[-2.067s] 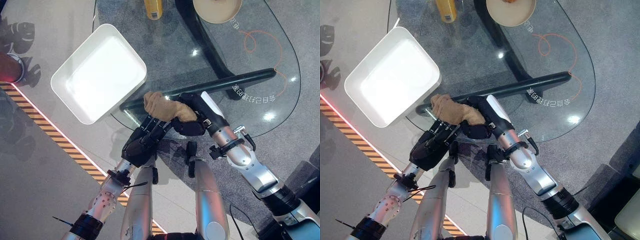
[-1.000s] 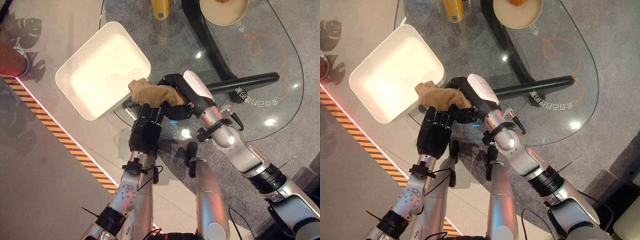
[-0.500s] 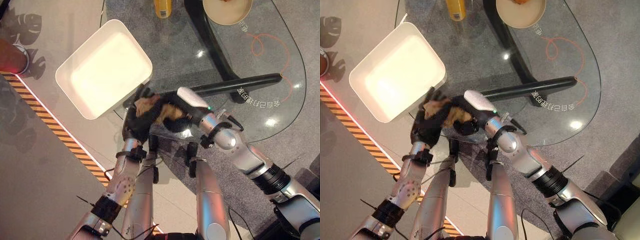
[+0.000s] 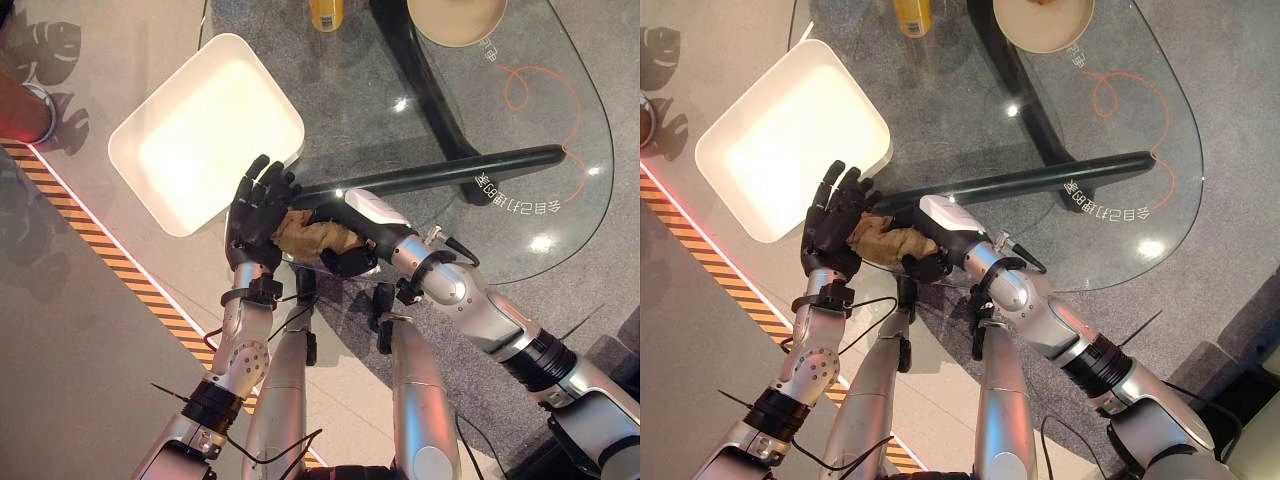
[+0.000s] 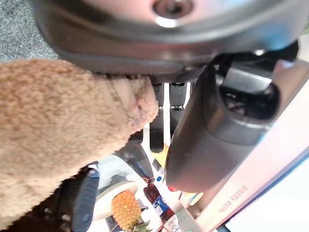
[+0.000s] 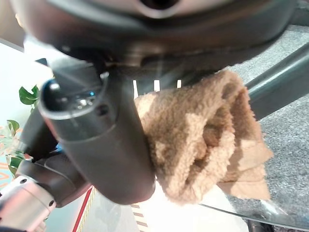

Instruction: Wipe the table with a cloth and put it in the basket.

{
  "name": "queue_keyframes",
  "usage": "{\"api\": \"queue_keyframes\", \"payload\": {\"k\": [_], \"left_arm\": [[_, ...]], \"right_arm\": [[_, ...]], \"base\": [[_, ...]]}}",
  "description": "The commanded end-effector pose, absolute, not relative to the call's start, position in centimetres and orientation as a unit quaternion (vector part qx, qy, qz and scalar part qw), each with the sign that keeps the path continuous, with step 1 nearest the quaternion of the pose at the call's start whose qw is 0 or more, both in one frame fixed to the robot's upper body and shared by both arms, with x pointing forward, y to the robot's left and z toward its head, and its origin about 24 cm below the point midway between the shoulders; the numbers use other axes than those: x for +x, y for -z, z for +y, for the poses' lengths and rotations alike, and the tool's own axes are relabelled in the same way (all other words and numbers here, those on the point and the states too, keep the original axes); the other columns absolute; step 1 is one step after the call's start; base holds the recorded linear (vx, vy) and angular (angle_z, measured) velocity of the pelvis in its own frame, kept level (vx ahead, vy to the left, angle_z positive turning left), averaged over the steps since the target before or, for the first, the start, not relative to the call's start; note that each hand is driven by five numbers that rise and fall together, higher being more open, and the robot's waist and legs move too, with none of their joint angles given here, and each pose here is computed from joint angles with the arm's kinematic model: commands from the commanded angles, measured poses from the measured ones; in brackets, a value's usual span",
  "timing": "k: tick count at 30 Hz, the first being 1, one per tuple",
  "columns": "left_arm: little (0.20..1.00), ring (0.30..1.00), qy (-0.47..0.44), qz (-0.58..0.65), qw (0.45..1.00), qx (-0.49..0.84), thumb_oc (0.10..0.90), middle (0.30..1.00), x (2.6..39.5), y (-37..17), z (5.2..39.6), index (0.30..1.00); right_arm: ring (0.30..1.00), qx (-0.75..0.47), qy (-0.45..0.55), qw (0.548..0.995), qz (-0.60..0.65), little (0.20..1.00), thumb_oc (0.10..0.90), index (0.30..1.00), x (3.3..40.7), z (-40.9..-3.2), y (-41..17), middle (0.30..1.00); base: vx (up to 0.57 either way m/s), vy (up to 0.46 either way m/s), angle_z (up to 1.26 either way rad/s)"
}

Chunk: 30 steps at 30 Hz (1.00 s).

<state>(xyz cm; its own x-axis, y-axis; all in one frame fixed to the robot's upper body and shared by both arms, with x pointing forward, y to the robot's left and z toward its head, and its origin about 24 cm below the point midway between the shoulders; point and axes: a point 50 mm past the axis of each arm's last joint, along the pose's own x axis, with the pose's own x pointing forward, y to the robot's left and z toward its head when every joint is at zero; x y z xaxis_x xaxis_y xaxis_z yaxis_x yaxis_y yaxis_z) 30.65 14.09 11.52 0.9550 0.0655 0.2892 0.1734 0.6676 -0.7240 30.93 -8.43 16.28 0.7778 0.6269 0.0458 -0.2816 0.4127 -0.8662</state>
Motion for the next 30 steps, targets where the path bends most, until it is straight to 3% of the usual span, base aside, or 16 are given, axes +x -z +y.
{"api": "queue_keyframes", "payload": {"k": [1, 13, 14, 24, 30], "left_arm": [[0.2, 0.3, 0.13, -0.325, 0.839, -0.417, 0.1, 0.3, 30.2, -19.5, 13.1, 0.3], [0.2, 0.3, 0.134, -0.321, 0.843, -0.41, 0.1, 0.3, 30.5, -19.4, 12.7, 0.3], [0.9, 0.9, 0.131, -0.315, 0.846, -0.409, 0.8, 0.9, 30.5, -19.2, 12.7, 0.9], [0.9, 0.9, 0.116, -0.314, 0.847, -0.413, 0.8, 0.9, 30.2, -18.5, 13.4, 0.9], [0.9, 0.9, 0.112, -0.312, 0.848, -0.414, 0.8, 0.9, 29.9, -18.0, 13.8, 0.9]], "right_arm": [[0.3, -0.435, -0.372, 0.77, -0.283, 0.2, 0.1, 0.3, 27.9, -4.2, -17.7, 0.3], [0.3, -0.37, -0.276, 0.825, -0.327, 0.2, 0.1, 0.3, 28.4, -5.0, -19.1, 0.3], [0.3, -0.357, -0.252, 0.834, -0.336, 0.2, 0.1, 0.3, 28.4, -5.4, -19.4, 0.3], [0.3, -0.285, -0.093, 0.873, -0.385, 0.2, 0.1, 0.3, 28.4, -9.0, -21.1, 0.3], [0.3, -0.22, -0.058, 0.89, -0.396, 0.2, 0.1, 0.3, 27.9, -10.1, -21.3, 0.3]], "base": [[0.0, 0.0, 0.0], [0.0, 0.0, 0.0], [0.0, 0.0, 0.0], [0.0, 0.0, 0.0], [0.0, 0.0, 0.0]]}}
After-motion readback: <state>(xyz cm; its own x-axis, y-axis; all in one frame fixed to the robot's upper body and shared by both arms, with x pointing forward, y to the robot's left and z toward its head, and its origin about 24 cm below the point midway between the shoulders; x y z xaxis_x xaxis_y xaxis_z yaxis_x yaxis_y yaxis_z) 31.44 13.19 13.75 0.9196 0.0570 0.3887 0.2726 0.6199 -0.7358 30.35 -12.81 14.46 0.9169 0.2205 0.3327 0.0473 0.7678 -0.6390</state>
